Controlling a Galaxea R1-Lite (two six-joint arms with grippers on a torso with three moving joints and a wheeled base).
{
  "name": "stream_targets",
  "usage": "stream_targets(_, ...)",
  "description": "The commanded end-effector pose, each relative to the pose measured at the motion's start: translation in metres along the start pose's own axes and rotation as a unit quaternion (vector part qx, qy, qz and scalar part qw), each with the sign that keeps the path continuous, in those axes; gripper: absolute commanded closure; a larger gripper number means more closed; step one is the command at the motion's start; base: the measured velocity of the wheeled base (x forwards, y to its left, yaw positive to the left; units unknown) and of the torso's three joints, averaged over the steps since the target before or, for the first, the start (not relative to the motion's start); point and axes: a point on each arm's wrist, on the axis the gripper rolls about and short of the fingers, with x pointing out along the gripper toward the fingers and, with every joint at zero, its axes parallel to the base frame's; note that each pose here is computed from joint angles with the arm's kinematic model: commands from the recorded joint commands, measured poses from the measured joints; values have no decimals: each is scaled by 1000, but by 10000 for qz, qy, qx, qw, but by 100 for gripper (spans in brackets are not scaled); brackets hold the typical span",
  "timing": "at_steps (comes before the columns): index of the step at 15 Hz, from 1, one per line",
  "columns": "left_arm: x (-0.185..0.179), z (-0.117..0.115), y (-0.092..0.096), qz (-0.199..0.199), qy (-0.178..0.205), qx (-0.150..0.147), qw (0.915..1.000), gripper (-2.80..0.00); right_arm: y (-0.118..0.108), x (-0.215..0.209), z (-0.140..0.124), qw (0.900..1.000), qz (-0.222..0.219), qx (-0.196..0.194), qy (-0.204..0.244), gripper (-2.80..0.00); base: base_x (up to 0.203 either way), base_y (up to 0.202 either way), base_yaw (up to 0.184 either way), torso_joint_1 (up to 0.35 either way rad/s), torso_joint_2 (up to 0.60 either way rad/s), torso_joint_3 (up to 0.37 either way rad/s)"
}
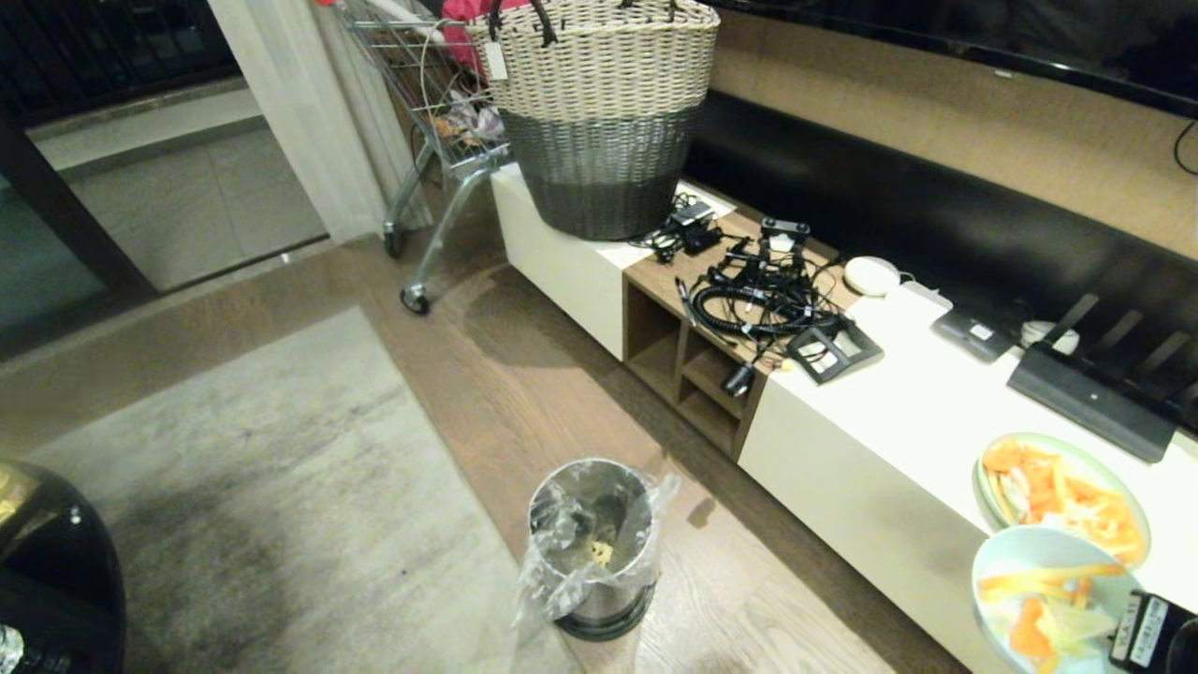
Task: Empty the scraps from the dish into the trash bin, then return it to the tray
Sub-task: Move the bowl over the trash can
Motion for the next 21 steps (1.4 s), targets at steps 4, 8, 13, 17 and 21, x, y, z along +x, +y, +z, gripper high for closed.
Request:
stream_targets(4, 0, 0, 0, 10, -9, -3, 10000, 0, 12, -2, 6, 9968, 331, -726, -108, 0, 0, 0, 0, 1, 1, -198)
stream_targets(8, 0, 0, 0, 10, -4, -3, 10000, 0, 23, -3, 3, 9858, 719, -1514, -49, 0, 0, 0, 0, 2, 2, -199)
stream_targets(13, 0, 0, 0, 10, -12, -3, 10000, 0, 50, 3, 21, 9832, 866, -1599, -179, 0, 0, 0, 0, 1, 4, -200)
stream_targets(17, 0, 0, 0, 10, -12, -3, 10000, 0, 57, 4, 27, 9832, 892, -1580, -216, 0, 0, 0, 0, 2, 4, -200)
stream_targets(21, 0, 0, 0, 18, -12, -3, 10000, 0, 64, 9, 31, 9830, 886, -1594, -199, 0, 0, 0, 0, -1, 2, -196)
